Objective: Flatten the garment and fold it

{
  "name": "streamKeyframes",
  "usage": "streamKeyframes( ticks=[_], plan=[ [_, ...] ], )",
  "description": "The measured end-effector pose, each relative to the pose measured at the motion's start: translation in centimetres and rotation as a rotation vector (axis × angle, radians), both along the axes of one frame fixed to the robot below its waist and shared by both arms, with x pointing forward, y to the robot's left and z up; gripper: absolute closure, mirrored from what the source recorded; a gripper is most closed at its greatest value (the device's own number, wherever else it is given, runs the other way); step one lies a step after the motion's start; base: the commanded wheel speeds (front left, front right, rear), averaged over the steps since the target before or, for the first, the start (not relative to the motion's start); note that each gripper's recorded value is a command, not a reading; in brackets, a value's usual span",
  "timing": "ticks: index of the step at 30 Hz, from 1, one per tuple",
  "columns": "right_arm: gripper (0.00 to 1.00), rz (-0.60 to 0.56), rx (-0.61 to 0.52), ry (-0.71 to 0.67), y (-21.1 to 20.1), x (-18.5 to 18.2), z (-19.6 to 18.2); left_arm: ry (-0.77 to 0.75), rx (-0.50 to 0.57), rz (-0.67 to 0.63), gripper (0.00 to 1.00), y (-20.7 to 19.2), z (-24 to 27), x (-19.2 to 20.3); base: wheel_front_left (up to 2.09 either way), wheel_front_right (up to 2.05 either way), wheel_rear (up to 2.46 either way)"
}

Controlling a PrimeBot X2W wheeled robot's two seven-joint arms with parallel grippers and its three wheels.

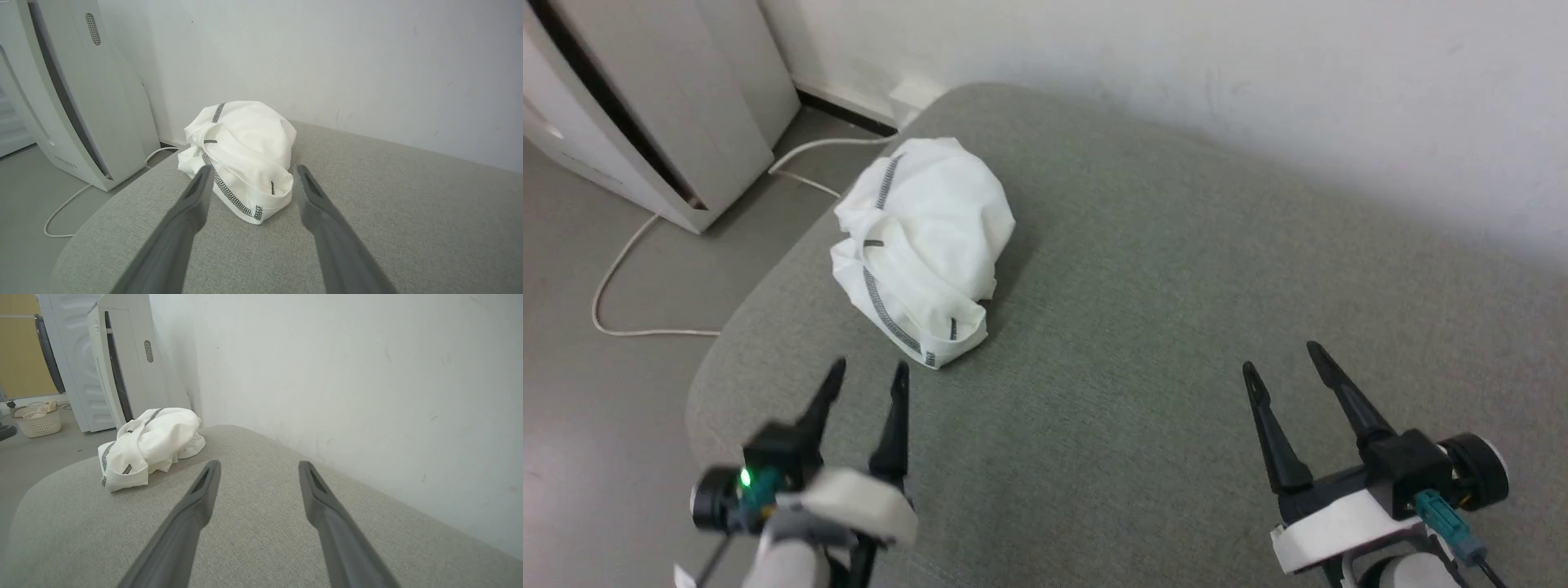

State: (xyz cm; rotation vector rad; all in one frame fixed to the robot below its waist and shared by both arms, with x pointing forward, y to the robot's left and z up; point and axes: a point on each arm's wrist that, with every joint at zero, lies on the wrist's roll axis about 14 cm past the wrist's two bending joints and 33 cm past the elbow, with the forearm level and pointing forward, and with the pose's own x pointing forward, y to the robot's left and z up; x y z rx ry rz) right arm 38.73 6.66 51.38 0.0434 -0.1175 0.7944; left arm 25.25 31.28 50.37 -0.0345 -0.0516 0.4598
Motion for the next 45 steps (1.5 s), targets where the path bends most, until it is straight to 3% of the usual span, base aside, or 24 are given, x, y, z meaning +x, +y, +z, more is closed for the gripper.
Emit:
streamKeyframes(
  ticks=[7, 15, 20, 25, 31, 32, 33, 34, 41, 45],
  plan=[
    [0.0, -0.024, -0.033, 0.014, -1.0, 1.8, -2.2, 0.222, 0.042, -0.11, 0.0, 3.6, 0.2, 7.5, 0.0, 0.0, 0.0],
    [0.0, -0.081, -0.02, 0.015, -3.0, 4.8, -3.6, 0.57, -0.001, -0.219, 0.0, 5.0, -3.3, 14.0, 0.0, 0.0, 0.0],
    [0.0, -0.126, -0.02, 0.052, -4.6, 5.9, -5.3, 0.734, -0.174, -0.223, 0.0, 5.6, -6.6, 16.2, 0.0, 0.0, 0.0],
    [0.0, -0.182, -0.039, 0.099, -6.6, 6.6, -7.5, 0.964, -0.318, -0.19, 0.0, 6.4, -10.8, 15.7, 0.0, 0.0, 0.0],
    [0.0, -0.239, -0.062, 0.143, -8.6, 6.8, -9.3, 1.111, -0.398, -0.184, 0.0, 6.6, -12.8, 16.0, 0.0, 0.0, 0.0],
    [0.0, -0.246, -0.065, 0.149, -8.9, 6.8, -9.4, 1.114, -0.407, -0.186, 0.07, 6.6, -12.9, 16.2, 0.0, 0.0, 0.0],
    [0.0, -0.253, -0.068, 0.152, -9.1, 6.8, -9.6, 1.107, -0.414, -0.187, 0.91, 6.6, -12.9, 16.4, 0.0, 0.0, 0.0],
    [0.0, -0.26, -0.071, 0.156, -9.4, 6.8, -9.7, 1.095, -0.42, -0.188, 1.0, 6.6, -12.9, 16.7, 0.0, 0.0, 0.0],
    [0.0, -0.274, -0.068, 0.141, -9.6, 6.4, -8.5, 0.905, -0.421, -0.196, 1.0, 6.7, -10.9, 17.8, 0.0, 0.0, 0.0],
    [0.0, -0.283, -0.05, 0.112, -9.6, 6.1, -6.7, 0.623, -0.49, -0.289, 1.0, 4.1, -5.9, 21.1, 0.0, 0.0, 0.0]
  ],
)
